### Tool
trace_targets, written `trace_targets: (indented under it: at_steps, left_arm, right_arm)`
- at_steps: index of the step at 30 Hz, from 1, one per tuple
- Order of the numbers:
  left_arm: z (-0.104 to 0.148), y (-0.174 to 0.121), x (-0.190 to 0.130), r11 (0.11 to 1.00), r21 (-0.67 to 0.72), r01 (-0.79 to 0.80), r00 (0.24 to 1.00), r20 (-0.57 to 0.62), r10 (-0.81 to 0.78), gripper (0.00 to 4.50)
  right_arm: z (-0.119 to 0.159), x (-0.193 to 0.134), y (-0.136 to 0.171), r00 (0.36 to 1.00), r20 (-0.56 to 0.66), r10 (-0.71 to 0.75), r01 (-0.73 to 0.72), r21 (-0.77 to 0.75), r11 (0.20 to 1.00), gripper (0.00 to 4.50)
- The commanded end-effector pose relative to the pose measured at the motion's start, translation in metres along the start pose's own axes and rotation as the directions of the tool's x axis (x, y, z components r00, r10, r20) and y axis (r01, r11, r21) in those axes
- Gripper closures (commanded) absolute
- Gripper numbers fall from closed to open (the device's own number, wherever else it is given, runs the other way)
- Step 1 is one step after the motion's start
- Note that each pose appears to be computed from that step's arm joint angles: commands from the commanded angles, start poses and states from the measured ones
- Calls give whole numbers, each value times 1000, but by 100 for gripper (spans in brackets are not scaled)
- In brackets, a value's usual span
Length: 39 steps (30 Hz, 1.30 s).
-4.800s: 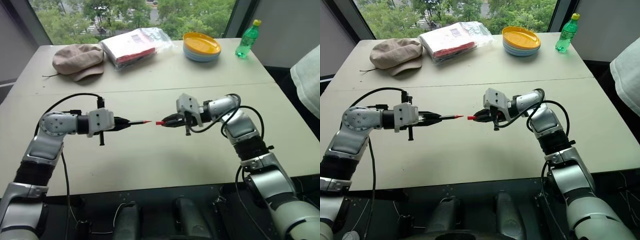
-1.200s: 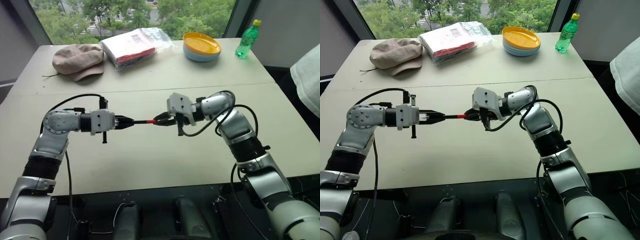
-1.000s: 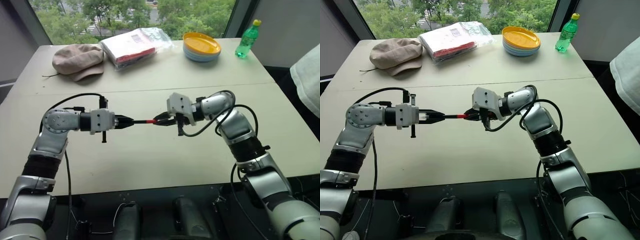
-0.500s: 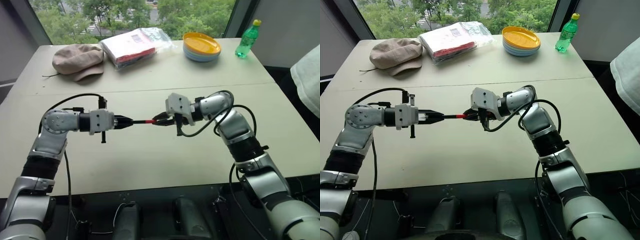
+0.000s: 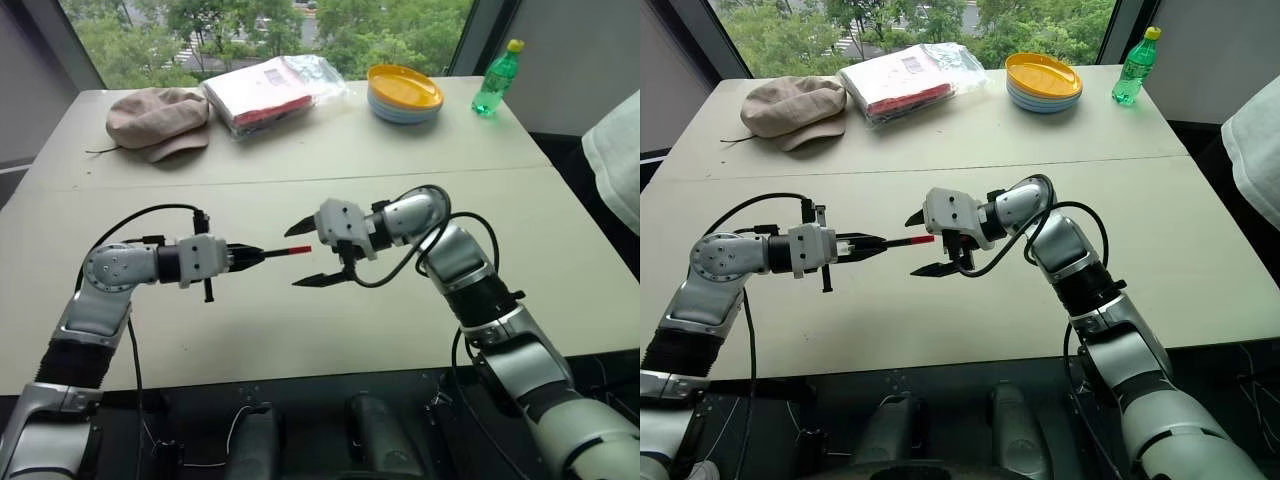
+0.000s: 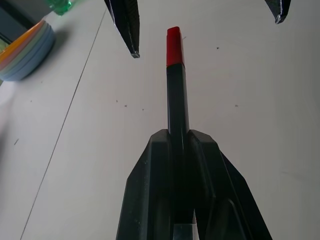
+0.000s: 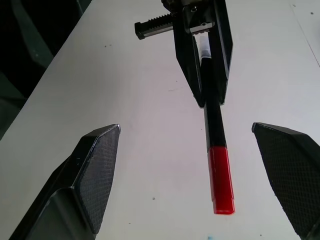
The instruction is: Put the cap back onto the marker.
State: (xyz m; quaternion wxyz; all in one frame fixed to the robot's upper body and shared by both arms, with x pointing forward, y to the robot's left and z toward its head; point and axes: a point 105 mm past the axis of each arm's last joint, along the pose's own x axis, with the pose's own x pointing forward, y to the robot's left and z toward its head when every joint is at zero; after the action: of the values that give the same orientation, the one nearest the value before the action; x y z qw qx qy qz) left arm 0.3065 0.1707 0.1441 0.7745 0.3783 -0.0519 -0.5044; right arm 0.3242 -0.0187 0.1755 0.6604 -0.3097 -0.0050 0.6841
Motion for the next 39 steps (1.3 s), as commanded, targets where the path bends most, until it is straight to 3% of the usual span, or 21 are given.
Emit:
trace_targets:
  at_steps: [1,7,14,20,26,31,32,33,39]
  left_arm:
    - [1,16,-13,987,-37,-155,987,-52,153,450]
    - [-9,25,-30,869,-250,-426,903,-181,391,450]
    - [-22,14,-54,552,-482,-680,732,-412,542,450]
    - [-45,-6,-71,362,-463,-809,588,-620,520,450]
    - [-61,-23,-79,233,-474,-849,524,-703,481,450]
    - [-63,-28,-81,200,-467,-861,502,-719,481,450]
    - [-63,-29,-81,190,-473,-860,501,-717,484,348]
    - [-62,-29,-80,186,-475,-860,501,-716,486,315]
    - [-57,-27,-79,176,-481,-859,499,-709,498,19]
  right_arm:
    - [13,-12,-10,995,59,-74,75,-5,997,2]
    - [17,-22,-13,976,116,-187,177,85,980,2]
    - [8,-33,1,962,100,-254,233,187,954,2]
    - [23,-54,-9,936,135,-325,286,250,925,2]
    - [49,-74,-8,939,183,-290,239,257,936,2]
    - [51,-78,-5,945,175,-278,227,261,938,2]
    - [50,-79,-5,944,171,-281,232,262,937,0]
    - [49,-79,-5,944,166,-284,236,262,936,0]
    - [47,-80,-4,947,155,-280,236,255,938,0]
